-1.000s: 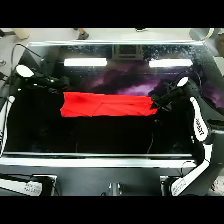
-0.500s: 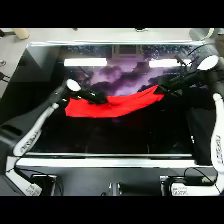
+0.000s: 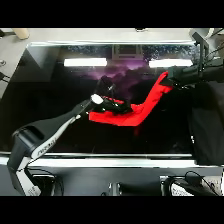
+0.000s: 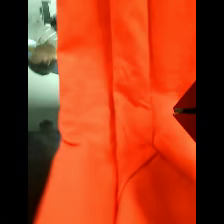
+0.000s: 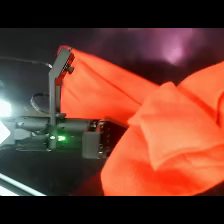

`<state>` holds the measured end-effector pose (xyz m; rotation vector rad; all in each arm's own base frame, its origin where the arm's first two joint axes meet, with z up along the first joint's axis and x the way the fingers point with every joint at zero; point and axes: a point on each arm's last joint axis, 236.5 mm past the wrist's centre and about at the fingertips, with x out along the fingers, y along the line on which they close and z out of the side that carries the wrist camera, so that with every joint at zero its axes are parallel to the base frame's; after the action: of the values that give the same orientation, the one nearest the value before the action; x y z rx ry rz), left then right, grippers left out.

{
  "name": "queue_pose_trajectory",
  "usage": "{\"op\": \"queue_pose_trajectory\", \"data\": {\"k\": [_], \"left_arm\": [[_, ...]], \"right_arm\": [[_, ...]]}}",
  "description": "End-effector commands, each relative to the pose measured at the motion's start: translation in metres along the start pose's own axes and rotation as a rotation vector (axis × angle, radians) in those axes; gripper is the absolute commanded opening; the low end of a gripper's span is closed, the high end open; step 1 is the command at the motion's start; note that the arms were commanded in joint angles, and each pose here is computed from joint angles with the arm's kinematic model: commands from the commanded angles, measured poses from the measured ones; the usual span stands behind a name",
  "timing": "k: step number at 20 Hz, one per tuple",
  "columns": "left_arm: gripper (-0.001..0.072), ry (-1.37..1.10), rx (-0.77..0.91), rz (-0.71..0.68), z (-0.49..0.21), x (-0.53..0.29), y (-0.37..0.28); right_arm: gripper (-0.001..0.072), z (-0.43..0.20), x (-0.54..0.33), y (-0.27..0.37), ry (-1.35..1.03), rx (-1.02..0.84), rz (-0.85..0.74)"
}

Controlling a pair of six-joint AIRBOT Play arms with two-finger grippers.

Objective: Fold the shirts.

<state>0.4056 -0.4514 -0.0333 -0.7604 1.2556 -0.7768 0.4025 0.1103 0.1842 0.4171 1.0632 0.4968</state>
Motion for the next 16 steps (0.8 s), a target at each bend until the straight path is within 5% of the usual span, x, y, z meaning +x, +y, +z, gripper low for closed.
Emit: {"op": "queue_pose_trajectory", "data": {"k": [1, 8, 9, 10, 11, 16], "left_arm": [[0.0025, -0.154, 0.12, 0.067, 0.073, -0.084, 0.009], [0.0026, -0.561, 0.244, 0.141, 0.154, -0.353, -0.03], [0.0027, -0.594, 0.271, 0.14, 0.15, -0.376, -0.044], [0.0026, -0.613, 0.295, 0.139, 0.143, -0.392, -0.056], [0.0027, -0.624, 0.325, 0.151, 0.135, -0.404, -0.066], [0.0027, -0.585, 0.42, 0.304, 0.11, -0.421, -0.06]], "right_arm": [[0.0024, 0.022, 0.025, 0.032, -0.082, -0.033, 0.061], [0.0026, -0.057, 0.248, 0.136, 0.178, 0.004, 0.284], [0.0135, -0.076, 0.279, 0.141, 0.211, 0.026, 0.287], [0.0512, -0.093, 0.301, 0.143, 0.249, 0.054, 0.294], [0.0694, -0.105, 0.312, 0.142, 0.291, 0.079, 0.309], [0.0689, -0.098, 0.244, 0.042, 0.44, 0.021, 0.093]]}}
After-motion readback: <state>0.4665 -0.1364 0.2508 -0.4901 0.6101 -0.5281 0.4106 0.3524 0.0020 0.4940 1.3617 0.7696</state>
